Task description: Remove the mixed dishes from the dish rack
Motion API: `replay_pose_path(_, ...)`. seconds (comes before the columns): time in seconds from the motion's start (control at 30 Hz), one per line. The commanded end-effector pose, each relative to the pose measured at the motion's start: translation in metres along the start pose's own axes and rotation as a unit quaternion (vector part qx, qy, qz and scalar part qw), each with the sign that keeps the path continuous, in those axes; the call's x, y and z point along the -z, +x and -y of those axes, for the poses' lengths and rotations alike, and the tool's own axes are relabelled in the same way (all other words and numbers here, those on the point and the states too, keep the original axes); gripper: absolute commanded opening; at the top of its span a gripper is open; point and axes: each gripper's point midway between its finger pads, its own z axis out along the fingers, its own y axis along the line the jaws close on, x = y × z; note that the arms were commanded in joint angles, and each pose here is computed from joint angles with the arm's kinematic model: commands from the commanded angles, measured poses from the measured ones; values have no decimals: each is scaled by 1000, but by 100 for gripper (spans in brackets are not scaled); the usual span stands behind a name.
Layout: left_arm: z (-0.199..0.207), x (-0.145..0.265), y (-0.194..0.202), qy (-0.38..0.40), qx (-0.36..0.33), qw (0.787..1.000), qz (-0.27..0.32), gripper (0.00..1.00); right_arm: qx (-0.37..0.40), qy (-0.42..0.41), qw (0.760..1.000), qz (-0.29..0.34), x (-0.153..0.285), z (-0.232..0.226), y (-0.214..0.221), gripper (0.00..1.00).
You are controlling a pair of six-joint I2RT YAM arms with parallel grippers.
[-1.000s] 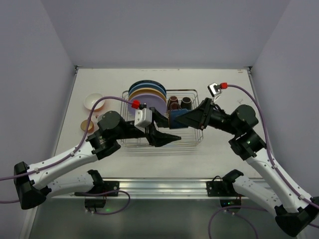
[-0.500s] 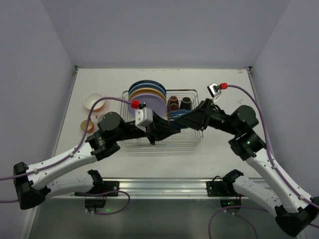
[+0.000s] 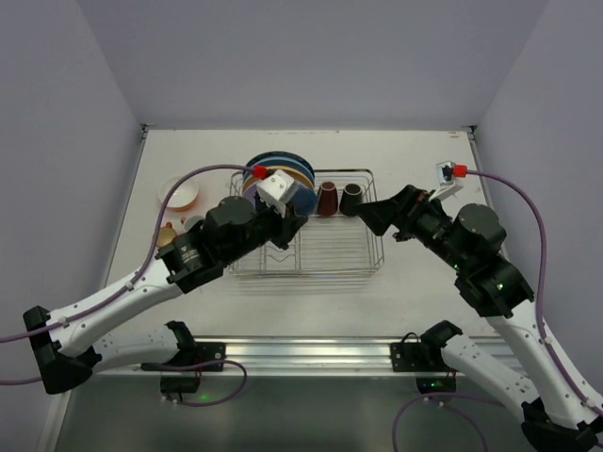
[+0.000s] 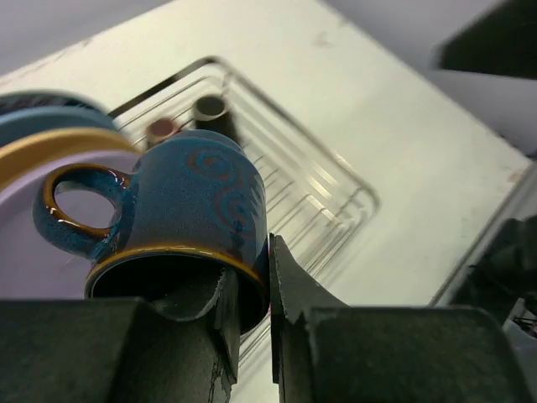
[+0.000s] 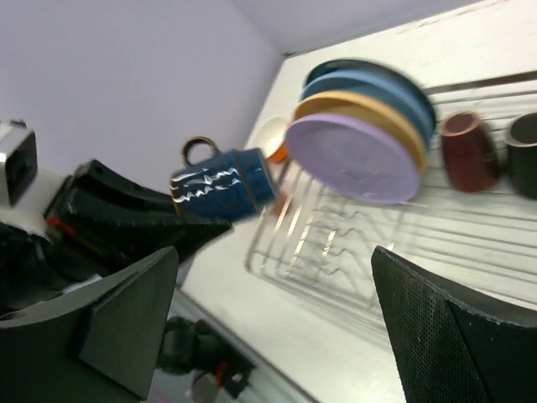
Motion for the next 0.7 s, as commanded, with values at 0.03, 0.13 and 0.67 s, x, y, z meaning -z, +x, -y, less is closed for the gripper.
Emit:
replay_pose_path(0.03, -118, 43, -1, -276, 91, 955, -64, 0, 92, 132, 985, 63, 20, 46, -30, 99)
replay_pose_path(0.13, -175, 61, 12, -350, 154, 918, -101, 0, 110, 163, 978, 66, 24, 57, -33, 99)
replay_pose_path(0.67, -267, 169, 101, -509, 311, 790, -141, 0, 158, 237, 956, 68, 28, 100, -32, 99)
